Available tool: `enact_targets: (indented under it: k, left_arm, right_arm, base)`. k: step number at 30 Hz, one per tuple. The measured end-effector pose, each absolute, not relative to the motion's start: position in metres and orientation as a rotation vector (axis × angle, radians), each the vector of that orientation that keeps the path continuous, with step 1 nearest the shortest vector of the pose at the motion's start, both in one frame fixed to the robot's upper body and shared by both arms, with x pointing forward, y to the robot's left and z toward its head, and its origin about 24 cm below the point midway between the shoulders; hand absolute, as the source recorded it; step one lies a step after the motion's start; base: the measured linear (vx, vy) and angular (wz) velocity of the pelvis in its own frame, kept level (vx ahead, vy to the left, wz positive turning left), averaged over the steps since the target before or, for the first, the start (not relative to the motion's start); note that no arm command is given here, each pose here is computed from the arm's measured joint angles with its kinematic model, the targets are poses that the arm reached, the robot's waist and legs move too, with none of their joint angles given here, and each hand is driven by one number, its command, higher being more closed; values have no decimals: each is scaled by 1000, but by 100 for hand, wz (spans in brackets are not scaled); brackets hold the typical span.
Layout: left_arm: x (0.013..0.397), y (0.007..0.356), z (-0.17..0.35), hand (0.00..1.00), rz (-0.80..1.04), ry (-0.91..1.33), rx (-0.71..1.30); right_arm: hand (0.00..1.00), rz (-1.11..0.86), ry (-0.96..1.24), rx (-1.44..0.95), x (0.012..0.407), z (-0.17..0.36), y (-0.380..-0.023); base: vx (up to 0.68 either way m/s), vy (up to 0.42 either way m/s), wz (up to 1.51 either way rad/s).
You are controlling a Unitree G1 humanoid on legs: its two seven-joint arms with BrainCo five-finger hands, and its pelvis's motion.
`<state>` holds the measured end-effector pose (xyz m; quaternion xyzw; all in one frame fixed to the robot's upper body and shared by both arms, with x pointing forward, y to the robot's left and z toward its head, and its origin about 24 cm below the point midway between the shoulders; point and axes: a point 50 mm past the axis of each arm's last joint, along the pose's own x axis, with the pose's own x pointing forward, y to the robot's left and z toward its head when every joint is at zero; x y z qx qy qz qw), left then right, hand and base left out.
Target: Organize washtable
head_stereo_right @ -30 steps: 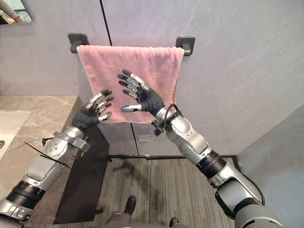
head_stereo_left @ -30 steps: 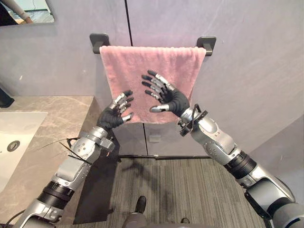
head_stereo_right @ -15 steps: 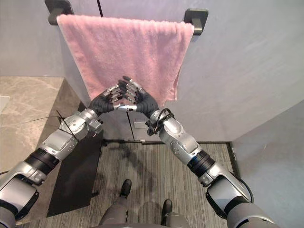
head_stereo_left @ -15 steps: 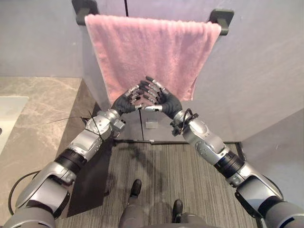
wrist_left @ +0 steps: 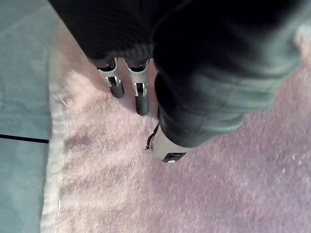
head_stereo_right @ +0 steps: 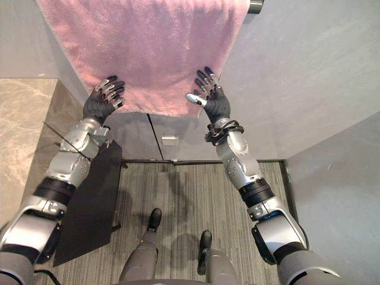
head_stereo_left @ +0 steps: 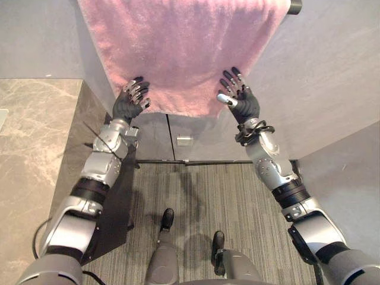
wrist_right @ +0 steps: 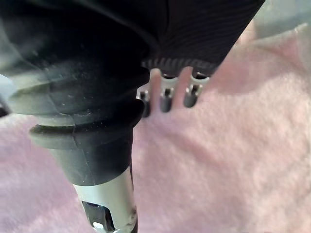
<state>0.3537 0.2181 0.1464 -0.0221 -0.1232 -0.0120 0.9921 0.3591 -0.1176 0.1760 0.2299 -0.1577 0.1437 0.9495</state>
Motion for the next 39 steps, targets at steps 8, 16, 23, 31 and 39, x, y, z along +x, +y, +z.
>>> enact_targets:
  k: [8, 16, 23, 31, 39]
  left_arm:
    - [269, 210, 55, 0, 119, -106, -287]
    - [191, 242, 8, 0, 349, 30, -300]
    - [156, 233, -9, 0, 422, 94, -368]
    - [137, 206, -25, 0, 373, 194, -431]
    - [134, 177, -35, 0, 264, 275, -461]
  right_arm:
    - [0, 0, -152, 564, 313, 81, -166]
    - [0, -321, -112, 569, 240, 34, -229]
    - [0, -350, -59, 630, 206, 18, -216]
    - [0, -335, -26, 657, 187, 13, -203]
    - [0, -346, 65, 634, 173, 0, -199]
  base:
    - [35, -10, 5]
    - [38, -20, 13]
    - [36, -7, 19]
    - [6, 23, 13]
    - [1, 9, 3]
